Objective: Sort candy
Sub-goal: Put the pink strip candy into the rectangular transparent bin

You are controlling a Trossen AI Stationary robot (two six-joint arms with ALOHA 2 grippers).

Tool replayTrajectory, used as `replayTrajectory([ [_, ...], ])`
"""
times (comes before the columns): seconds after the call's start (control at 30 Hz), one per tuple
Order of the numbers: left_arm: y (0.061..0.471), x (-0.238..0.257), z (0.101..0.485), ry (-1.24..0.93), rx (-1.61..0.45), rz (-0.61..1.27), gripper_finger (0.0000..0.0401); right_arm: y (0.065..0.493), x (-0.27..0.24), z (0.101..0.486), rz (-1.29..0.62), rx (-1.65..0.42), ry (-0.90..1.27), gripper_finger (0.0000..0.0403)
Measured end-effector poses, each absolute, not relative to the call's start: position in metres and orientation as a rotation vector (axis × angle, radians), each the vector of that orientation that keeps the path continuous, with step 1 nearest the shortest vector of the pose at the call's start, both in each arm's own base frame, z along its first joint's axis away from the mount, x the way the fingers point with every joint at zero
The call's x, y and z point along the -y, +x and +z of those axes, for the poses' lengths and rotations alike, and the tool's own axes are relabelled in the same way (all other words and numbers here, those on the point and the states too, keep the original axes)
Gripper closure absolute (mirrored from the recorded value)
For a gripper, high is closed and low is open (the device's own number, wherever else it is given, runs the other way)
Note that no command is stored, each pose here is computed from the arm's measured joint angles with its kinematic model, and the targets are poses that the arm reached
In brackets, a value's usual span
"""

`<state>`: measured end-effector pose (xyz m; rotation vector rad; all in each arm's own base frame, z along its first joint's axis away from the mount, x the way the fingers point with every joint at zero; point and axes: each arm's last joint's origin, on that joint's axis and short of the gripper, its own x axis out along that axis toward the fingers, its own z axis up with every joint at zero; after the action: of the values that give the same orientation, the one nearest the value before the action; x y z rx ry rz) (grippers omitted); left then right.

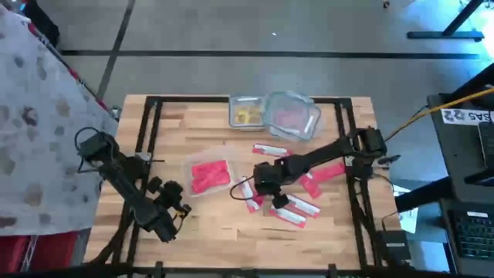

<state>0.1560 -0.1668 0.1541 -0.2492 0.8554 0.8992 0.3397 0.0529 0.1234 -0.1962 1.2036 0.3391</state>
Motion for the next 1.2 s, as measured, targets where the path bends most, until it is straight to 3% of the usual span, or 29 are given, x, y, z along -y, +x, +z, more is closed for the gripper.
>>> replayTrajectory([
  [0.13,0.156,0.167,0.154,-0.248,-0.856,0.898,0.0401,0.336,-0.058,0.144,0.269,-1.180,-0.158,0.0401],
  [0.4,0.152,0.166,0.153,-0.255,-0.961,0.927,0.0401,0.359,-0.084,0.217,0.161,-0.871,-0.093,0.0402],
  [0.53,0.146,0.165,0.154,-0.230,-1.028,0.968,0.0401,0.389,-0.087,0.250,0.059,-0.617,-0.036,0.0403],
  [0.73,0.143,0.164,0.156,-0.217,-1.020,0.989,0.0401,0.447,-0.072,0.249,-0.012,-0.531,-0.029,0.0403],
  [0.9,0.144,0.165,0.155,-0.237,-0.993,0.982,0.0401,0.493,-0.056,0.219,-0.045,-0.562,-0.069,0.0401],
  [1.1,0.145,0.166,0.155,-0.253,-0.979,0.968,0.0401,0.515,-0.036,0.192,-0.039,-0.620,-0.038,0.0398],
  [1.2,0.146,0.167,0.154,-0.258,-0.978,0.965,0.0401,0.517,-0.032,0.180,-0.041,-0.647,-0.026,0.0374],
])
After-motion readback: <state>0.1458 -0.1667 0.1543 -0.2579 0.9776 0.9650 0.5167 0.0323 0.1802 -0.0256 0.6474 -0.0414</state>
